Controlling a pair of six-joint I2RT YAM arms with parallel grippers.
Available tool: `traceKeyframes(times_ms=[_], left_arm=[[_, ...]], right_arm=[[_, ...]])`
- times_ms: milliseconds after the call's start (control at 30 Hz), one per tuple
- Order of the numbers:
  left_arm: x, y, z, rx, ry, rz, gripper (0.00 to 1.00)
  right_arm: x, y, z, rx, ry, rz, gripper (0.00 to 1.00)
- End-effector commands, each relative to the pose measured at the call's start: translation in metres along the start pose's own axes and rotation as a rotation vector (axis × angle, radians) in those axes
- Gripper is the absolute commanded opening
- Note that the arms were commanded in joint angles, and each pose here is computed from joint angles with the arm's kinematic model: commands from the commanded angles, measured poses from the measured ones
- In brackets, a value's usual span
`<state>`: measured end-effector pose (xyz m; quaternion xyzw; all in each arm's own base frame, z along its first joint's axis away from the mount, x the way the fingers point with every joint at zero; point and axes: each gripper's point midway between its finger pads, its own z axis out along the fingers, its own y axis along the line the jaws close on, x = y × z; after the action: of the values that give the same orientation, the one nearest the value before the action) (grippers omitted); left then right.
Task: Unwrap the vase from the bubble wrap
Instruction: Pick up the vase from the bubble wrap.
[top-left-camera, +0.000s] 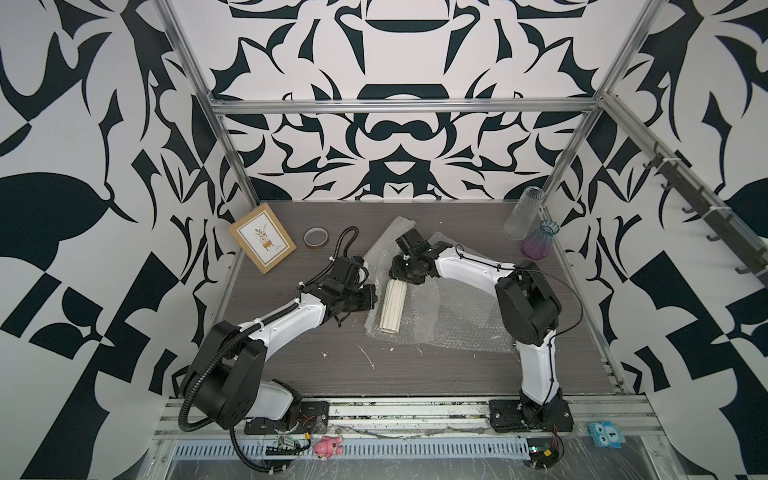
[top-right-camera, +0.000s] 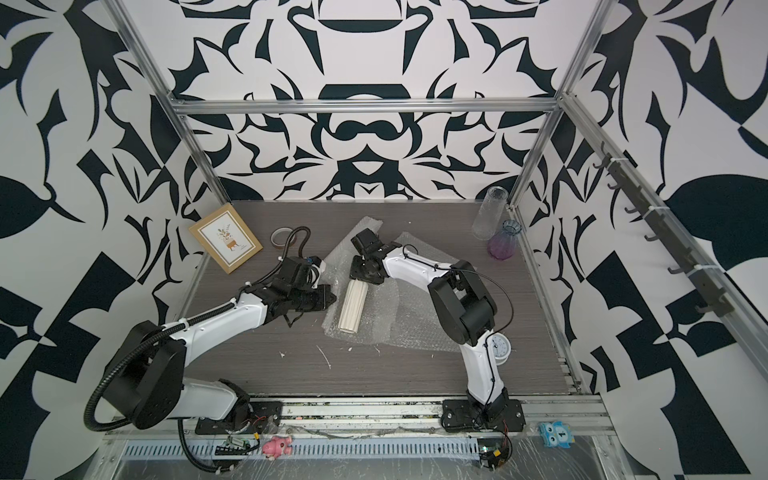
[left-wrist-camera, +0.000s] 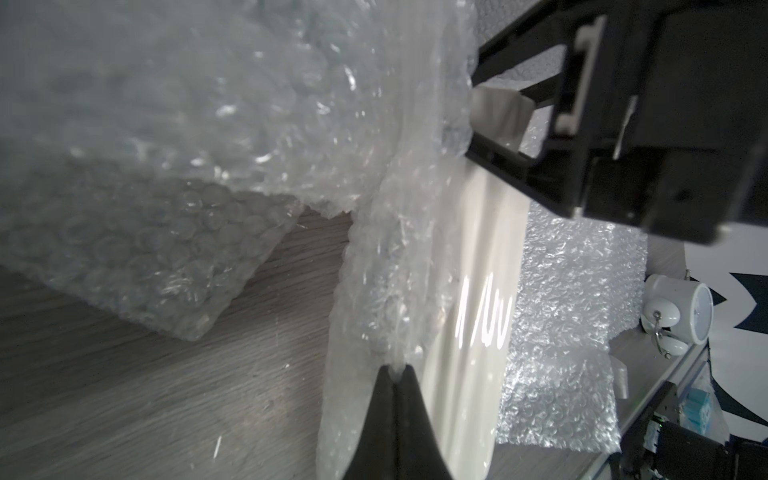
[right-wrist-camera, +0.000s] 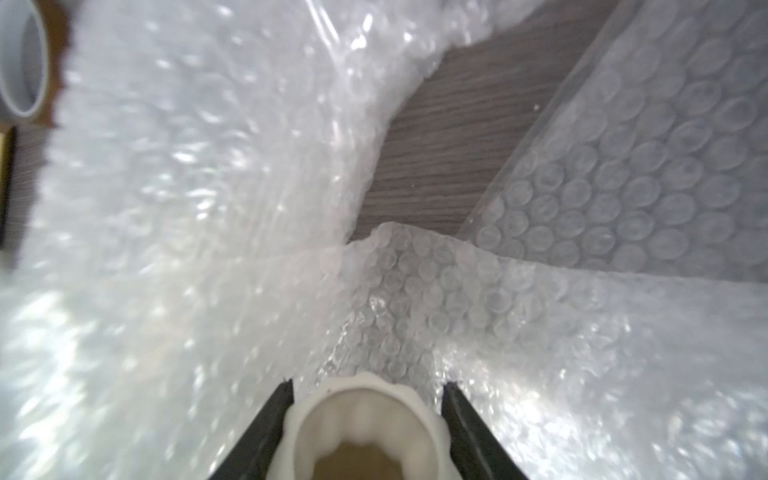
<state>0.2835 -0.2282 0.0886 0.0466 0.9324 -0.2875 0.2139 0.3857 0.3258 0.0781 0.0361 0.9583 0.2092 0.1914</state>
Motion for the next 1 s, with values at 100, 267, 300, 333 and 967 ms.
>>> traceKeyframes(times_ms=[100, 267, 300, 333, 967], left_arm=[[0.002, 0.001, 0.005, 0.009, 0.017, -0.014, 0.0], [0.001, 0.001, 0.006, 0.008, 0.019, -0.015, 0.0], [0.002, 0.001, 0.007, 0.005, 0.024, -0.016, 0.0], [0.001, 0.001, 0.007, 0.005, 0.022, -0.016, 0.0], [-0.002, -0.001, 0.009, 0.005, 0.03, -0.022, 0.0]], right_arm=[[-0.01, 0.029, -0.035, -0.104, -0.14, -0.131, 0.33], [0.0, 0.032, -0.052, -0.162, -0.188, -0.194, 0.32], [0.001, 0.033, -0.057, -0.183, -0.206, -0.205, 0.32], [0.002, 0.034, -0.062, -0.2, -0.221, -0.213, 0.32], [0.012, 0.034, -0.154, -0.33, -0.438, -0.371, 0.28]])
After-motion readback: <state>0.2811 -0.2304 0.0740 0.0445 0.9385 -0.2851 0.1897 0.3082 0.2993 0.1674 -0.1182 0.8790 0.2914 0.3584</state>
